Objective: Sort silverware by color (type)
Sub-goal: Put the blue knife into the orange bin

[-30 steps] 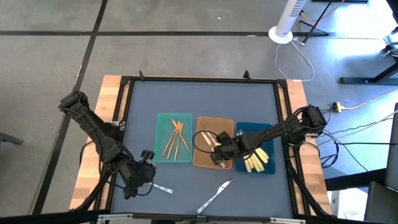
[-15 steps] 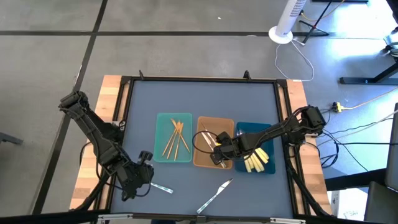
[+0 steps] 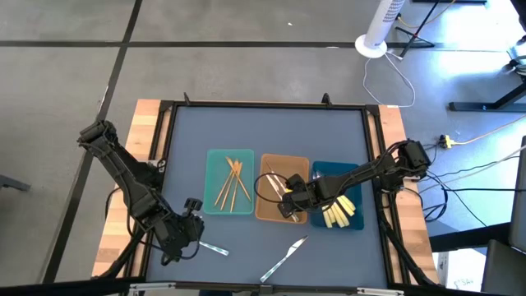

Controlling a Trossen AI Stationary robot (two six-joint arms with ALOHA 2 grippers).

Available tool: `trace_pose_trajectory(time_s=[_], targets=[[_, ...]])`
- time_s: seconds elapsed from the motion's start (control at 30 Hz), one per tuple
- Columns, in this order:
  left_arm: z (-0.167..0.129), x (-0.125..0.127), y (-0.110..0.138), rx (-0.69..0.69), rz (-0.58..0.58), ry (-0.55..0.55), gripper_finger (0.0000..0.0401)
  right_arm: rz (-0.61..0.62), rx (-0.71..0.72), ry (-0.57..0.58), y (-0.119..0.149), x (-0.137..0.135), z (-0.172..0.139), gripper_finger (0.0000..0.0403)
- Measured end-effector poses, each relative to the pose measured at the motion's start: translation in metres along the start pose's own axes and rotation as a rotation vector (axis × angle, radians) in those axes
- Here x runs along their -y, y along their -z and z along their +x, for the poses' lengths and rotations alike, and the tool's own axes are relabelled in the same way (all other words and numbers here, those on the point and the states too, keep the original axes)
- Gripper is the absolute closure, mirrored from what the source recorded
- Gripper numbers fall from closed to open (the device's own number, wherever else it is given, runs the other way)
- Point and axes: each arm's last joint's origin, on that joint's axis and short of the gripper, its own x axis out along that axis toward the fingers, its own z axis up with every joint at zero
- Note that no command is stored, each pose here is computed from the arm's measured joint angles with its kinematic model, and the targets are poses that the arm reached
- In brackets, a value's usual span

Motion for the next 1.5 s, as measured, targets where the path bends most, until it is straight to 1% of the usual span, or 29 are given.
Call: trace_pose_trajectory(time_s=[0.1,0.27,0.37,0.47,0.63,0.73,0.83,0.9,1.0,1.2,1.37,1.5], targets=[[0.0,0.0,0.0,0.0,0.001,0.0,0.0292,-0.001,-0.007,-0.003,0.0,0.0,0.0,0.0371],[0.0,0.001,-0.002,0.022,-0.012,0.013,0.0292,-0.003,-0.005,-0.005,0.0,0.0,0.0,0.0313],[0.0,0.003,-0.005,0.053,-0.022,0.032,0.0292,-0.003,0.001,-0.002,0.0,0.0,0.0,0.029],[0.0,0.004,-0.007,0.073,-0.056,0.045,0.0292,-0.003,0.001,-0.002,0.0,0.0,0.0,0.0283],[0.0,0.004,-0.008,0.074,-0.163,0.054,0.0287,-0.003,0.001,-0.002,0.0,0.0,0.0,0.0281],[0.0,0.004,-0.008,0.072,-0.212,0.057,0.0272,-0.003,0.0,-0.002,0.0,0.0,0.0,0.0281],[0.0,0.004,-0.008,0.071,-0.233,0.058,0.0251,-0.003,0.0,-0.002,0.0,0.0,0.0,0.0281],[0.001,0.004,-0.008,0.072,-0.232,0.051,0.0238,-0.003,0.0,-0.002,0.0,0.0,0.0,0.0281],[0.011,0.007,-0.007,0.056,-0.217,0.014,0.023,-0.004,0.0,-0.002,0.0,0.0,0.0,0.0281],[0.048,0.021,-0.001,-0.078,-0.051,-0.011,0.0229,0.001,0.007,-0.021,-0.001,-0.002,0.0,0.0281],[0.071,0.025,0.003,-0.145,-0.029,-0.051,0.0231,0.001,0.003,-0.023,-0.001,-0.002,0.0,0.0281],[0.086,0.026,0.008,-0.197,-0.014,-0.09,0.0232,0.001,-0.032,-0.038,0.0,-0.003,0.0,0.0281]])
